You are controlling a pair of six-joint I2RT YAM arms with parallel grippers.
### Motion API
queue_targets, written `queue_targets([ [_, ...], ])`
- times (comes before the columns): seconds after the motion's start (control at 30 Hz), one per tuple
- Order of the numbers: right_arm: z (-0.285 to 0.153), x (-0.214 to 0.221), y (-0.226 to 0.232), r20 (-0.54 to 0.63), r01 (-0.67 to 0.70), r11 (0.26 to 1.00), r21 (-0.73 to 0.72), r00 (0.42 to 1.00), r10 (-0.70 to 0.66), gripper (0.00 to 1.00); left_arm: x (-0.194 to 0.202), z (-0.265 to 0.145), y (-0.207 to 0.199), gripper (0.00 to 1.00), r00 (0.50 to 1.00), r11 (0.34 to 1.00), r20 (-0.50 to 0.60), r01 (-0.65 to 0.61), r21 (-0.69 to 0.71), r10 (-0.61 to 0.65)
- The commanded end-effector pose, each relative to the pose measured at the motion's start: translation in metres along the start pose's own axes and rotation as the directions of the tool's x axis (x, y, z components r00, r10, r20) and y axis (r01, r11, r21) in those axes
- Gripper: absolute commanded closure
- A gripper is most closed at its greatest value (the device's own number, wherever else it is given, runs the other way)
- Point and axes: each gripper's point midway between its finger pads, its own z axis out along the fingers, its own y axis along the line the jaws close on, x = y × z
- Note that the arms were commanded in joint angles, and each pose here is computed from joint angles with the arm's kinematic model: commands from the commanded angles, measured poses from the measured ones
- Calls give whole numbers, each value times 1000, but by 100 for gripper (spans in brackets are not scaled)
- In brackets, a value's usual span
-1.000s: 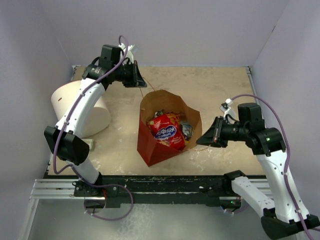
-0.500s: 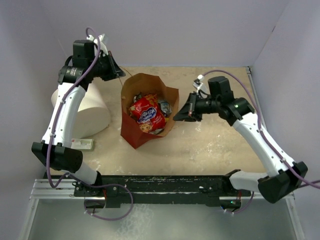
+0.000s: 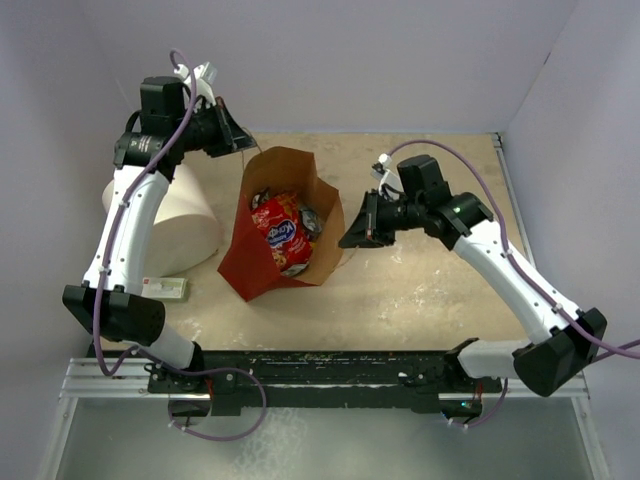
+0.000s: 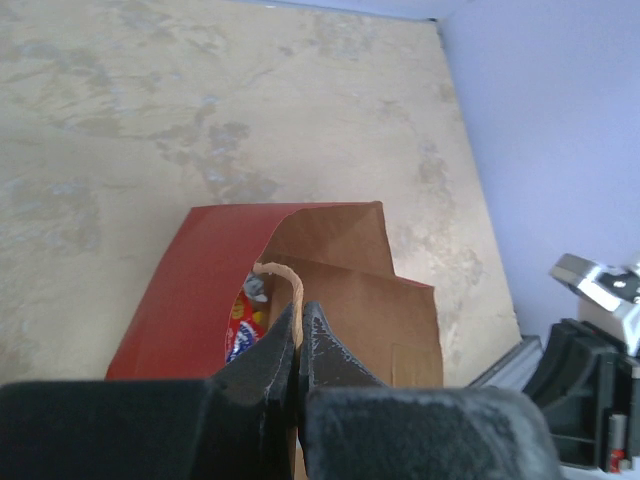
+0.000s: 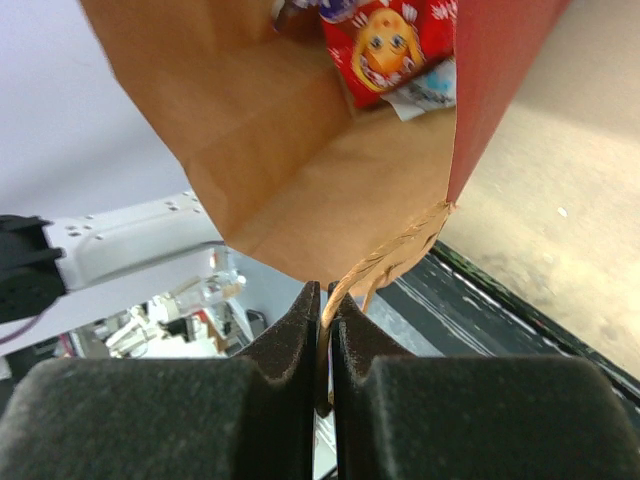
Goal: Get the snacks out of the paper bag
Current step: Adjust the paper bag at the center of the board, then take out the snack from the paper bag.
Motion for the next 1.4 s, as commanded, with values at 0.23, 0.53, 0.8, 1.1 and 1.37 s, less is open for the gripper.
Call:
queue_targets([
  [0.23, -29, 21, -48, 27, 100, 972, 213, 994, -108, 64, 6, -42, -90, 100, 987, 920, 100, -154, 360, 126],
  [0.53, -63, -37, -29, 111, 301, 880, 368, 925, -363, 44, 25, -61, -92, 100, 992, 932, 87, -120, 343, 96],
  [0.8, -27, -48, 57, 137, 468, 861, 199, 857, -497, 43, 28, -65, -92, 100, 993, 935, 84, -103, 339, 79],
  [1.1, 51, -78, 74, 339, 316, 939, 138, 876, -344, 44, 31, -70, -97, 100, 992, 926, 79, -120, 358, 98],
  [1.37, 99, -83, 71, 454, 338, 923, 183, 804, -385, 39, 33, -71, -99, 100, 994, 924, 56, -104, 369, 89],
])
